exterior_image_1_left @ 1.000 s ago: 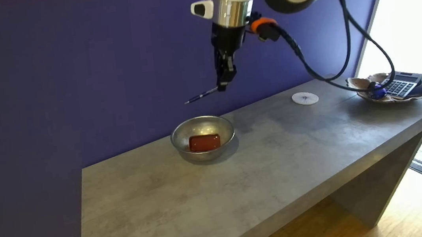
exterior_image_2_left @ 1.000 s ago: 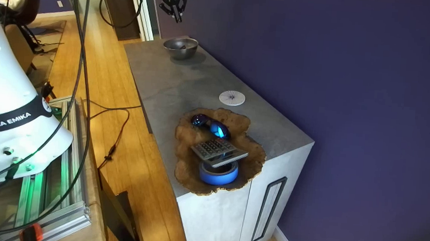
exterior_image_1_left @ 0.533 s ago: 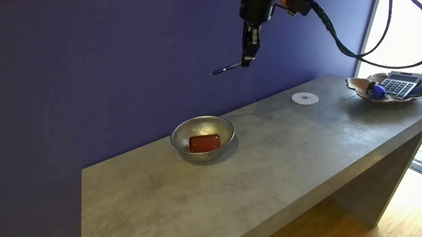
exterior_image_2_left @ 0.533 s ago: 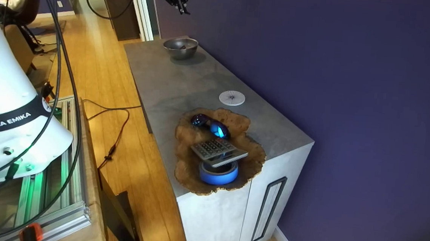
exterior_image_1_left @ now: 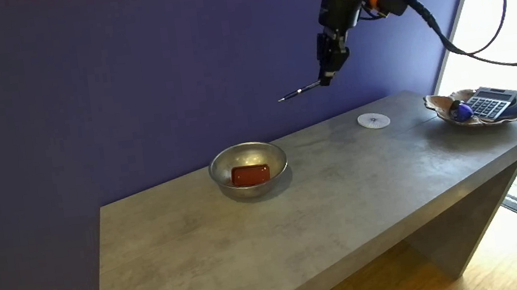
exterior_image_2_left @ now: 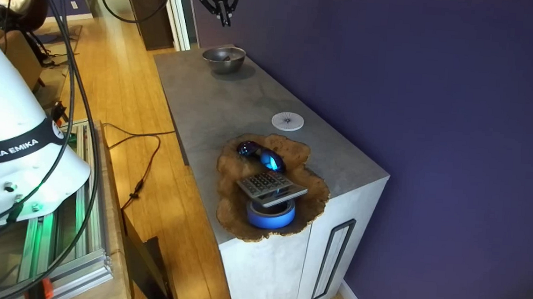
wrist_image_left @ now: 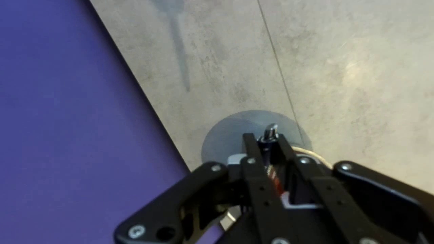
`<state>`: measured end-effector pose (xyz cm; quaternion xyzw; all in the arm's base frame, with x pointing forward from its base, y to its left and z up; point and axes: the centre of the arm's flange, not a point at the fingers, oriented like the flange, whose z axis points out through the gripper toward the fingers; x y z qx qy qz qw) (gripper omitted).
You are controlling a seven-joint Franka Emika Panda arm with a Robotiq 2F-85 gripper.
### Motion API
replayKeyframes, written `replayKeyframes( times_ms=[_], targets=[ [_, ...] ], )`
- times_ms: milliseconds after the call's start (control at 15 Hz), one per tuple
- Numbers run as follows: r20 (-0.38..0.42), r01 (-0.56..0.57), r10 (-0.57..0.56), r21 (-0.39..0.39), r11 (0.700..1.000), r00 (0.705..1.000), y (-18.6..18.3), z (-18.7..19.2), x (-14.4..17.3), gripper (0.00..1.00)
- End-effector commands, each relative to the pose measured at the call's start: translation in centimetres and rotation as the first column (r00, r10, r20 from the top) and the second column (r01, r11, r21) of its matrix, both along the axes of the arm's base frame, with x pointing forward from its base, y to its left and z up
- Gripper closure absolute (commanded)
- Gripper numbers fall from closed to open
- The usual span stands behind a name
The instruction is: Put the pen from the silver bowl on the white coaster
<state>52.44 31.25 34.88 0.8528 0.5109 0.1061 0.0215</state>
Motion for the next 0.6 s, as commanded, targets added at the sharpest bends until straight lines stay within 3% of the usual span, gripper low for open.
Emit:
replayKeyframes(
  times_ms=[0, 200, 267, 400, 533],
  targets=[
    [-0.095, -0.145, 0.152, 0.079, 0.986, 0.984, -7.7, 1.7, -3.7, 0.96],
    [-0.117, -0.092, 0.11, 0.153, 0.984, 0.987, -10.8, 1.2, -5.2, 0.96],
    [-0.118, -0.095, 0.109, 0.119, 0.988, 0.987, -5.9, -0.9, -2.3, 0.84],
    [-0.121, -0.084, 0.101, 0.137, 0.987, 0.988, -8.8, -0.8, -2.3, 0.84],
    [-0.12, -0.081, 0.097, 0.133, 0.988, 0.988, -9.4, -0.7, -2.5, 0.84]
  ],
)
